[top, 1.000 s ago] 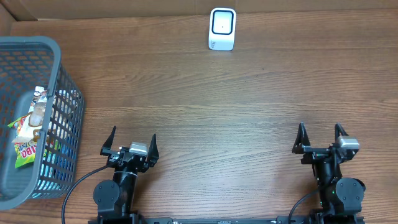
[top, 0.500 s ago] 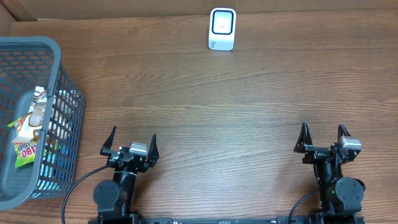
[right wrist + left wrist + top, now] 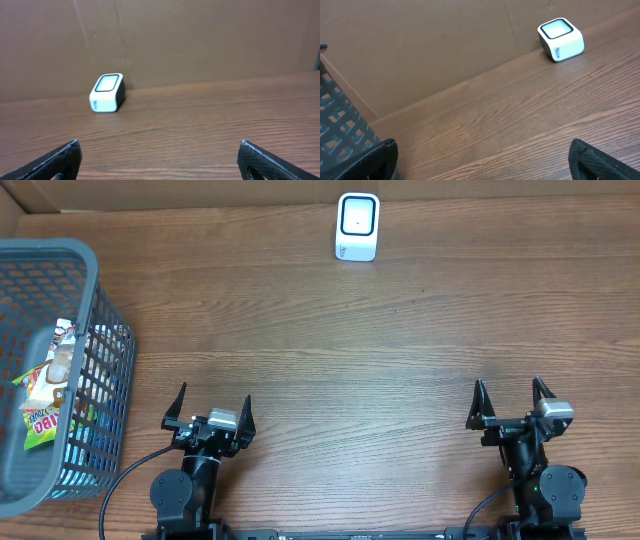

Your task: Scan the item barcode

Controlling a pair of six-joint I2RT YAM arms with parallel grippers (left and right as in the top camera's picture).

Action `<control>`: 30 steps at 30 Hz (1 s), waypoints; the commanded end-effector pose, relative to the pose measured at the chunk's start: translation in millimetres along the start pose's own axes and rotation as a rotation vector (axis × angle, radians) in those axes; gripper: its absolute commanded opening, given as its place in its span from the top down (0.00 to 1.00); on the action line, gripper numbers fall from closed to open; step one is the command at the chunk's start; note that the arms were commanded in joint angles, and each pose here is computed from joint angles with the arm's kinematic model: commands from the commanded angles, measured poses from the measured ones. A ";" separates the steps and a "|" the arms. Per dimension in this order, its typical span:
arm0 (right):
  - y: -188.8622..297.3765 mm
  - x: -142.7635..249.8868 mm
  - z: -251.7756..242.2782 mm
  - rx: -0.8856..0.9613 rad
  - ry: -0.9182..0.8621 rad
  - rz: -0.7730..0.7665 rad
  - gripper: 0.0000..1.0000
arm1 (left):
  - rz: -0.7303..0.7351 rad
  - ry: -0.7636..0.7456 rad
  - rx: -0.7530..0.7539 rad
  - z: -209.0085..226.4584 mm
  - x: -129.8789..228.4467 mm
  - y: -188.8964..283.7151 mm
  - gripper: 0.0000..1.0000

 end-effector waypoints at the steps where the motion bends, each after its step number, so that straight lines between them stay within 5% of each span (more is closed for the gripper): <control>1: 0.0 4.2 2.5 -0.045 -0.003 0.019 0.00 | -0.027 0.015 -0.018 1.5 -1.5 0.1 0.00; 7: 0.0 4.3 2.5 -0.046 -0.003 0.020 0.00 | -0.180 0.137 0.275 -18.6 -13.1 3.6 0.00; 18: 1.0 2.7 10.3 -0.143 -0.001 0.033 0.00 | -0.195 0.338 0.255 -8.9 -26.2 6.1 0.00; 30: 5.4 -37.3 32.5 -0.231 -0.006 0.105 0.00 | -0.100 0.429 0.282 32.4 -86.8 6.1 0.00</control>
Point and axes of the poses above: each gripper's point midway between its finger pads, its own y axis back along the fingers, its own z axis along the line the jaws close on, x = y × z, the point moved 10 cm from there along y, back along the fingers, and after that the axes turned 11 degrees about -y, right-handed, at the moved point
